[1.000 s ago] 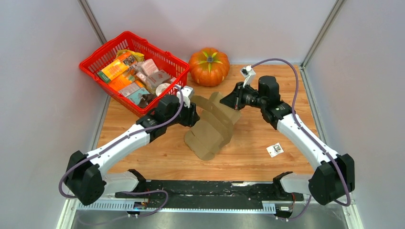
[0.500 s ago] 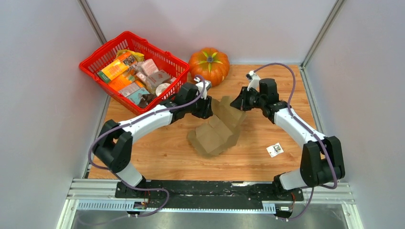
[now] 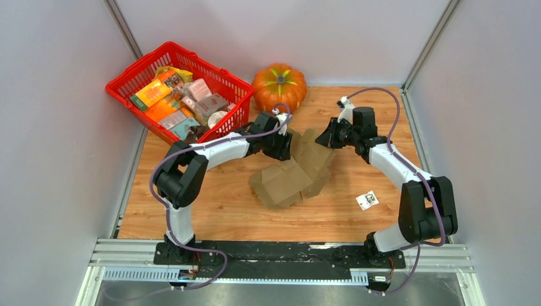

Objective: Fold the paper box

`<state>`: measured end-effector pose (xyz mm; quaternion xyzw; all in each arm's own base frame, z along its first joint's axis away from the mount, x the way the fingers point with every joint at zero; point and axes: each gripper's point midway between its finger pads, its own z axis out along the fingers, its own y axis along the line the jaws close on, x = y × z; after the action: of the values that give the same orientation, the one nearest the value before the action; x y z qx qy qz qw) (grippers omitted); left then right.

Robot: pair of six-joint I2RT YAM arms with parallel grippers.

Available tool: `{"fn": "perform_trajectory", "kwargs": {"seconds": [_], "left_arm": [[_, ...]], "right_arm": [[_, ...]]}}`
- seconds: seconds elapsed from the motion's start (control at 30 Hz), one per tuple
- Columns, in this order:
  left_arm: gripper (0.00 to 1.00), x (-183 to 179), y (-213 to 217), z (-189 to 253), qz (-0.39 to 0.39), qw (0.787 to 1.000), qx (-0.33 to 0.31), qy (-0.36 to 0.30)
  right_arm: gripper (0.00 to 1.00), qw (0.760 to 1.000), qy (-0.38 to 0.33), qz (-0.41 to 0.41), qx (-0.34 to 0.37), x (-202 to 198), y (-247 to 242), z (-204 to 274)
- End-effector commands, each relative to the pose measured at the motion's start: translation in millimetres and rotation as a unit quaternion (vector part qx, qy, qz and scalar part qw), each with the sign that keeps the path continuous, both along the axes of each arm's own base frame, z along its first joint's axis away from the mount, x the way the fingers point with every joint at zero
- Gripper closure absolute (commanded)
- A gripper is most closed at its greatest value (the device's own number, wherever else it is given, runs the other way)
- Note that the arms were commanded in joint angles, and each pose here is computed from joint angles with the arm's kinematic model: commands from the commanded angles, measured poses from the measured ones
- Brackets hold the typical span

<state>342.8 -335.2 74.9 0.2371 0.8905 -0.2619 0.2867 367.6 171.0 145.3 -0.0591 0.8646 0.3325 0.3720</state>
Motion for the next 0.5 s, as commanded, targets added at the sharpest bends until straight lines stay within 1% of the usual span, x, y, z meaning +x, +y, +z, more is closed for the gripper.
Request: {"fn": "perform_trajectory", "kwargs": {"seconds": [0.0,0.2,0.33,0.47], "left_arm": [[0.41,7,-12,-1,-0.023,1.0,-0.008,-0.003],[0.39,10,-23,-18,-0.043,0.999,-0.011,0.016],[0.39,11,-23,-29,-0.045,0.999,-0.009,0.027],[0.39,12,-24,-36,-0.046,0.998,-0.019,0.032]], "right_arm": [[1.0,0.999,-0.028,0.012,0.019,8,6,11],[1.0,0.999,-0.033,0.022,0.029,6,10,16],[1.0,0.998,-0.036,0.023,0.036,5,11,18],[1.0,0.998,-0.035,0.026,0.04,5,12,17]]}}
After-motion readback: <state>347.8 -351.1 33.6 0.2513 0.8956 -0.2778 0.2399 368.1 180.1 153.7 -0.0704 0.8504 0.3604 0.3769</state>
